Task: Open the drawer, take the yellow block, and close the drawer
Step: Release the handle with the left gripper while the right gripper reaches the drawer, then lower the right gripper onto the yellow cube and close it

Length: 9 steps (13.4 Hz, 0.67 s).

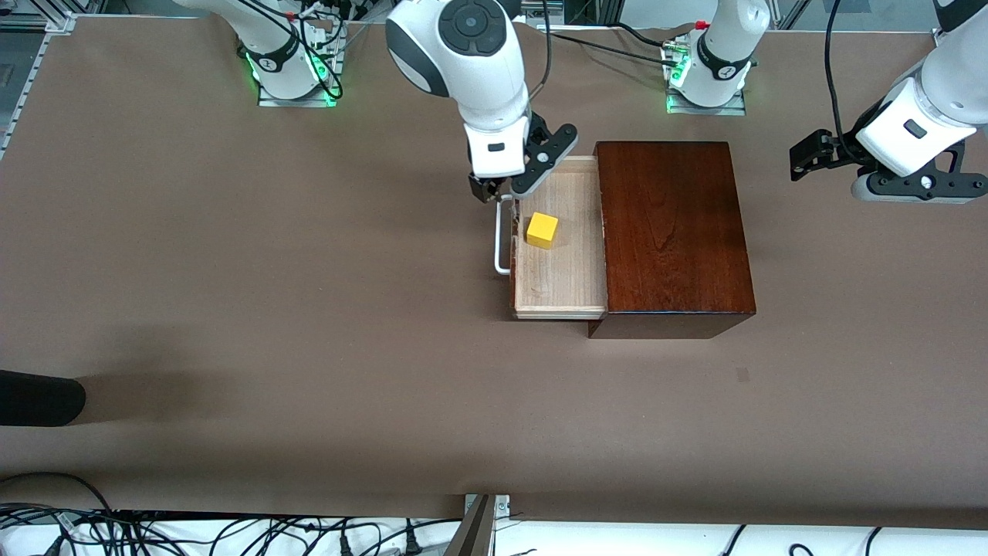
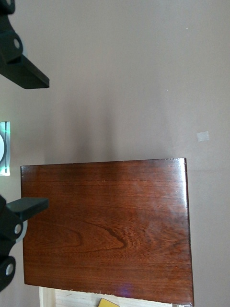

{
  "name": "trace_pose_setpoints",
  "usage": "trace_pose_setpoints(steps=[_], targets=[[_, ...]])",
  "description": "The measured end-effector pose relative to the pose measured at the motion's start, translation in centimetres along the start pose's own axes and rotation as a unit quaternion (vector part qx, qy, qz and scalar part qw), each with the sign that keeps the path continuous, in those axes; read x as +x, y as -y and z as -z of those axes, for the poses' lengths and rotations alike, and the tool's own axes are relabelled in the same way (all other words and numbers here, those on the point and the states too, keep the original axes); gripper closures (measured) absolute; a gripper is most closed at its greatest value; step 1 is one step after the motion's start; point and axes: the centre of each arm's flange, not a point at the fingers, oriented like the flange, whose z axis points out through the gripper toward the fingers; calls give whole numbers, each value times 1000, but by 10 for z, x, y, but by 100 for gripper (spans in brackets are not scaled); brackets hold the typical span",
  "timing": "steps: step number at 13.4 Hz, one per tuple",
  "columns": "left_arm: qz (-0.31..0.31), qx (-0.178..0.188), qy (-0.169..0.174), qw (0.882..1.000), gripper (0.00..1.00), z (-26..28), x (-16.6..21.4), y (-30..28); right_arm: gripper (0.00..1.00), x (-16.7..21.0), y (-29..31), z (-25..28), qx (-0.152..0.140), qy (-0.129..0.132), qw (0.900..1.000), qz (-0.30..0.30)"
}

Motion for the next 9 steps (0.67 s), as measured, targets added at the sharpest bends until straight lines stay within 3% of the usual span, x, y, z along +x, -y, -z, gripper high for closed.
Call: trace_pose_setpoints(steps=[5,9], targets=[[0,0,-4,1000,0,1,0,0,0,14,11,-43,-18,-19,998,48],[-4,0,-6,1000,0,1,1,-5,0,18,20,-73,-30,-19,996,80]])
